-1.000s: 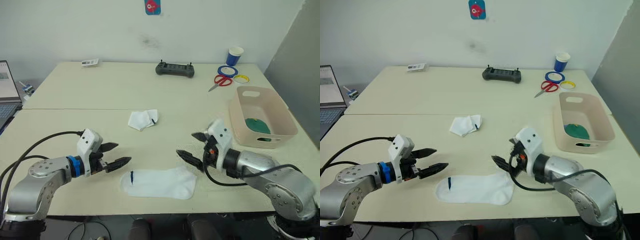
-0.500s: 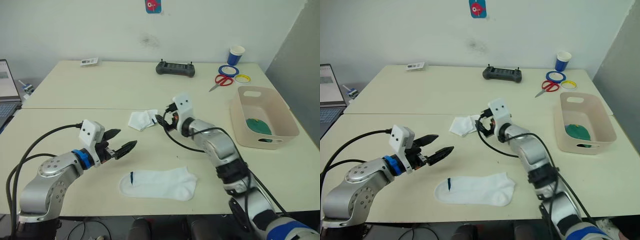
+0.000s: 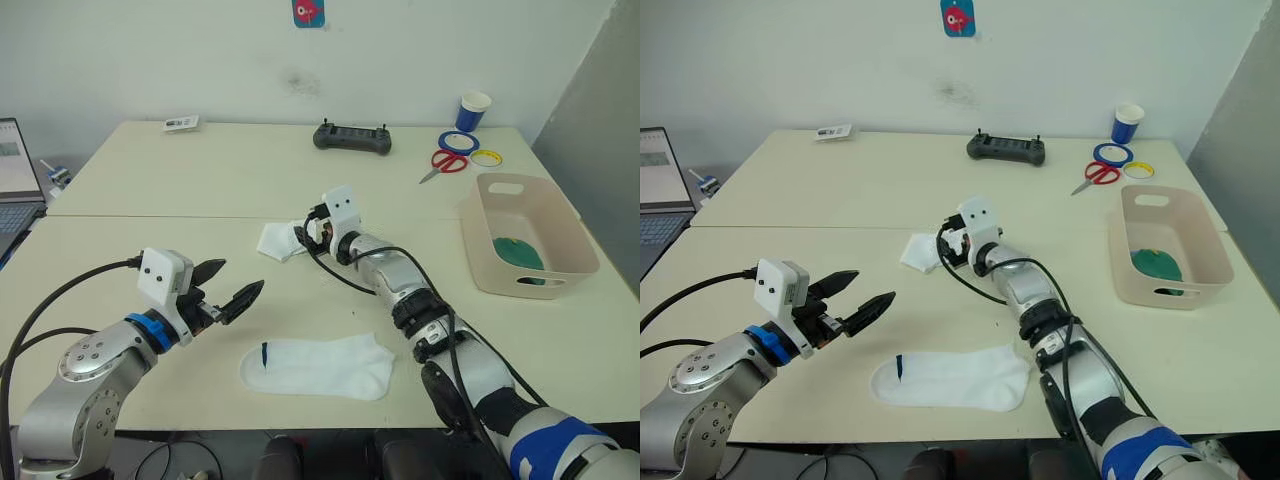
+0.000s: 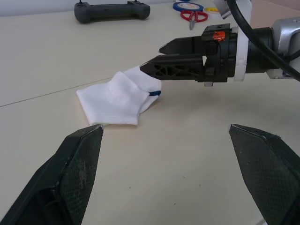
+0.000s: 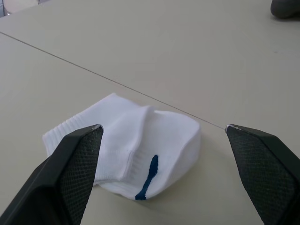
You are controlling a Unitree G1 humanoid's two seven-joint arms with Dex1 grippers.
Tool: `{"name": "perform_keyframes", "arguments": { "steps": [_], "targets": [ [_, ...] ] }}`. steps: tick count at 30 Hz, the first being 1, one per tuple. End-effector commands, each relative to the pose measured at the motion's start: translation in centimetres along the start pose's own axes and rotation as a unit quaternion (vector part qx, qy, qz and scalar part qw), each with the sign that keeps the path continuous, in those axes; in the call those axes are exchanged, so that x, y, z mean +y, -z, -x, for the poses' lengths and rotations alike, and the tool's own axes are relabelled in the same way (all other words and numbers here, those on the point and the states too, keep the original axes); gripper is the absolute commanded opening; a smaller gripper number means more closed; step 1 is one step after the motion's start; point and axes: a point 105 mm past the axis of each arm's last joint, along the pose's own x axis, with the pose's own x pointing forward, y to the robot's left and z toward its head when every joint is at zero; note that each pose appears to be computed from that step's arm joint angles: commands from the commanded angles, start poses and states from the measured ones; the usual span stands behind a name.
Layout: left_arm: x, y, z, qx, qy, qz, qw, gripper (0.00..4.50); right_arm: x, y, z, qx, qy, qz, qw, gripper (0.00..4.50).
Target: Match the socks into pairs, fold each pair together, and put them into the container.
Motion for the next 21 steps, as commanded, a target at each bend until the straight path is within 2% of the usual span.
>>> {"name": "perform_keyframes", "arguments": {
  "steps": [1, 11, 12, 17, 21],
  "targets": [
    [-0.5, -1.2, -0.2, -0.020, 0.005, -0.026, 0.999, 4.50, -0.2, -0.8, -0.4, -0.012, 0.007, -0.016, 1.000, 3.87],
    [-0.6, -1.1, -0.8, -0.021, 0.010, -0.031, 0.999, 4.50, 0.7, -0.1, -0.7, -0.002, -0.015, -0.029, 0.999, 0.26],
    [-0.6, -1.1, -0.9, -0.021, 0.010, -0.031, 0.999, 4.50, 0.6, -0.2, -0.6, -0.003, -0.014, -0.030, 0.999, 0.02],
    [-0.6, -1.1, -1.1, -0.023, 0.012, -0.031, 0.999, 4.50, 0.5, -1.7, 0.0, -0.042, -0.014, -0.019, 0.999, 0.02],
    [-0.5, -1.1, -1.1, -0.022, 0.012, -0.032, 0.999, 4.50, 0.4, -3.7, 1.7, -0.083, -0.016, -0.015, 0.996, 0.02]
  ]
}}
